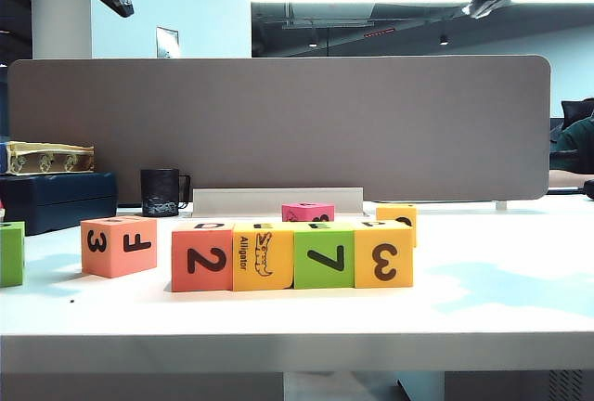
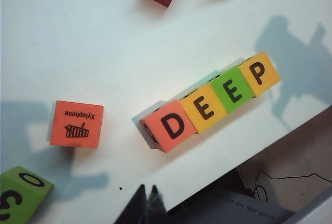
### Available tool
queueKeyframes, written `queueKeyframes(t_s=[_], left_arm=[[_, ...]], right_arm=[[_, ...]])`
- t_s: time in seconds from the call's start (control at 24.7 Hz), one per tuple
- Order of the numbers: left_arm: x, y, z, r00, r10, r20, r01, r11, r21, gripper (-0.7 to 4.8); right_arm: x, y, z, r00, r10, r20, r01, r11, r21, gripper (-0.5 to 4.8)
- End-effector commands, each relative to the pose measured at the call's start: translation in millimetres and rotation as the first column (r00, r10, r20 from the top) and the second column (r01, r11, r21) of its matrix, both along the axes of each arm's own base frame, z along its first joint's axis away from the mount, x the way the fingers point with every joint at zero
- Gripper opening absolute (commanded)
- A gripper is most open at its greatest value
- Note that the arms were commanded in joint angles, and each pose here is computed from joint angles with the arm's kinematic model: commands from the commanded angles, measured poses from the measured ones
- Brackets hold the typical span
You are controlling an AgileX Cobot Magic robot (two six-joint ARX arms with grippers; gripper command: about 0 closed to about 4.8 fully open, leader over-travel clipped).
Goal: Select the appropriate blocks from the scattered letter blocks on the table and arrange them in a row to spell out "DEEP".
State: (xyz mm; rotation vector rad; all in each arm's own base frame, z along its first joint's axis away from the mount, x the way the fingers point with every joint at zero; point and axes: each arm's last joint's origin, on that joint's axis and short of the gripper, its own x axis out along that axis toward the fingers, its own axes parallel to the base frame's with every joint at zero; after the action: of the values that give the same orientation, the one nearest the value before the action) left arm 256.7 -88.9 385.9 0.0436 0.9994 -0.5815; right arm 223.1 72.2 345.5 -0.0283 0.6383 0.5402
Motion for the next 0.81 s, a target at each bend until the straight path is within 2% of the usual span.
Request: queueKeyframes(t_s=[0.04, 0.45, 0.81], left_arm=[[-0.7, 0.3, 2.1, 1.000, -0.002, 0.013, 0.002, 1.000, -0.007, -0.06], [-0.6, 0.3, 2.1, 1.000, -0.002, 0.014, 0.002, 1.000, -0.007, -0.06], [-0.4, 0.2, 2.2, 1.000, -0.002, 0.016, 0.002, 1.000, -0.008, -0.06]], right_arm=[[-4.5, -4.8, 7.7, 0.998, -0.042, 0.047, 0.042, 0.999, -0.004, -0.01], [-20.6, -36.8, 12.0, 0.972, -0.175, 0.156, 0.171, 0.985, 0.034, -0.01], [-47.8, -62.1, -31.4, 0.906, -0.345, 0.246, 0.349, 0.937, 0.028, -0.01]])
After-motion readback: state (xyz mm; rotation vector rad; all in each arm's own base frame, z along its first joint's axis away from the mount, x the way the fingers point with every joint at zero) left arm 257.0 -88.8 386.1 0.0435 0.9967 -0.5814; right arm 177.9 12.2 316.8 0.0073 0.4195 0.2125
